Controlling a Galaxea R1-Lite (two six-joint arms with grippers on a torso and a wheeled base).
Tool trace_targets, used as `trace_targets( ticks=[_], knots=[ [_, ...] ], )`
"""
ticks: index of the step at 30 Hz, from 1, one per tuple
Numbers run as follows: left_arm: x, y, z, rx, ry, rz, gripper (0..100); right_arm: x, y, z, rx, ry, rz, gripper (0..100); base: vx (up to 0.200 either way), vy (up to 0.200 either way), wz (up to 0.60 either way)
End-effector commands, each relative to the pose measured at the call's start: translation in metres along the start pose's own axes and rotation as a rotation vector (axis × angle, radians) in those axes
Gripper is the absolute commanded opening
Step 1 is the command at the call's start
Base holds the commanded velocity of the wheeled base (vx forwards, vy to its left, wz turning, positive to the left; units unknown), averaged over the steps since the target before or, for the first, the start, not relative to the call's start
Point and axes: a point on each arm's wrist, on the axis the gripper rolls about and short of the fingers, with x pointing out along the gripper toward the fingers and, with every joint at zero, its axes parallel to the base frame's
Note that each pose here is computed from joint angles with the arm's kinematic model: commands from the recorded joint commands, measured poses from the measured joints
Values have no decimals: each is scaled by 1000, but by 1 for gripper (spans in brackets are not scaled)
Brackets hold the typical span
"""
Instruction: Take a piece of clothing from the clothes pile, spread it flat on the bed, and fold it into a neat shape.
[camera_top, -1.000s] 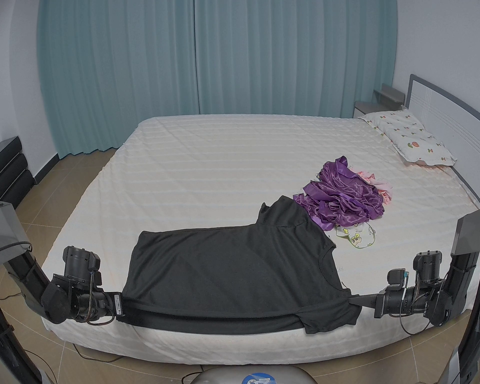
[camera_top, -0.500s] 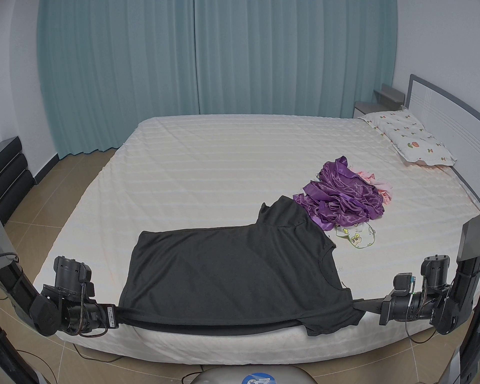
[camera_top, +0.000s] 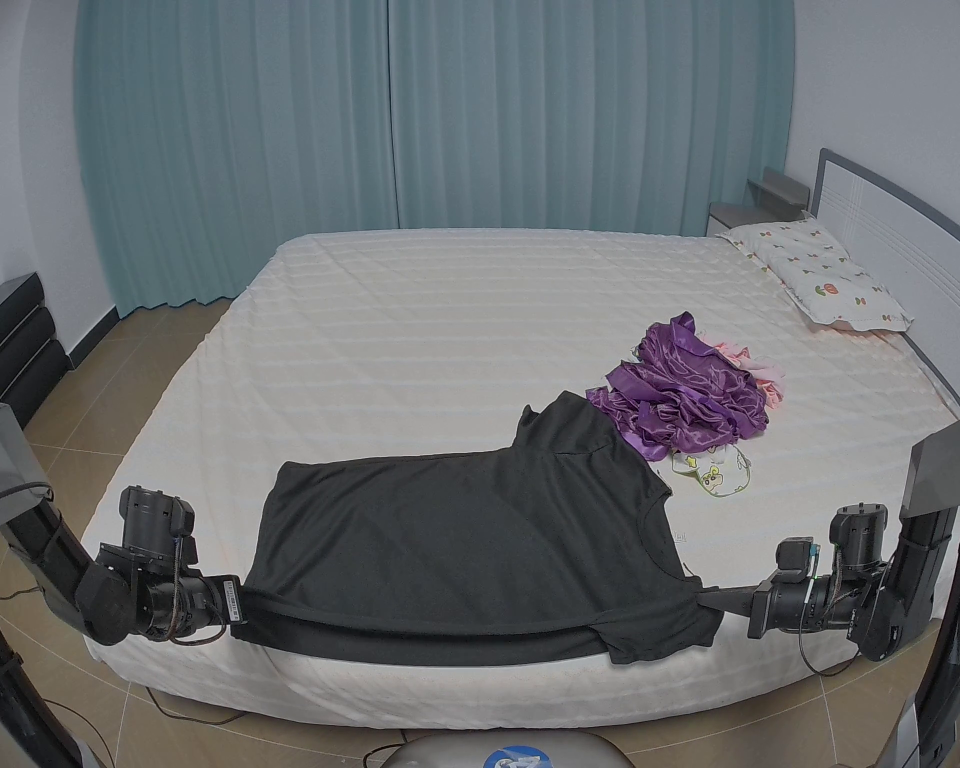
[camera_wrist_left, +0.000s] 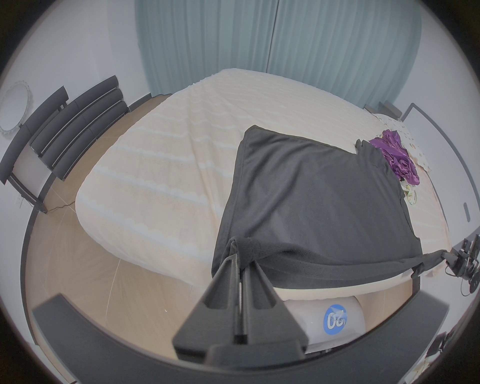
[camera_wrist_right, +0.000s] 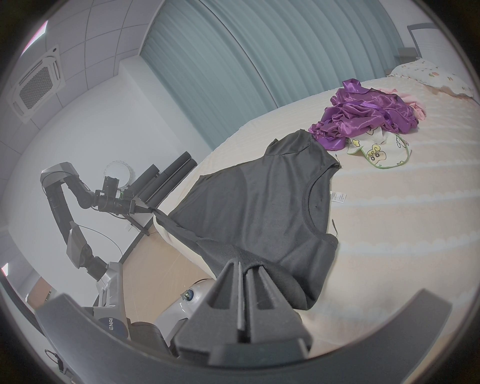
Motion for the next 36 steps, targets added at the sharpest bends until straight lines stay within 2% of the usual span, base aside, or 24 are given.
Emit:
trace_targets(
  ticks=[1, 10, 17, 22, 25, 31, 36],
  knots=[
    [23, -3, 4, -25, 31, 11, 0, 12, -4, 6, 19, -11, 13, 0, 0, 0, 0],
    [45, -8, 14, -63, 29, 12, 0, 27, -15, 11, 47, -24, 16, 0, 0, 0, 0],
    [54, -8, 28, -117, -6, 11, 0, 32, -22, 12, 49, -33, 0, 0, 0, 0, 0],
    [56, -8, 29, -119, -5, 14, 0, 33, -23, 13, 52, -37, -1, 0, 0, 0, 0],
    [60, -8, 30, -119, -2, 15, 0, 38, -24, 18, 106, -58, -8, 0, 0, 0, 0],
    [69, -9, 31, -127, 0, 18, 0, 43, -28, 19, 113, -64, -12, 0, 0, 0, 0],
    [73, -10, 36, -182, -12, 15, 0, 45, -32, 16, 126, -61, -27, 0, 0, 0, 0]
  ],
)
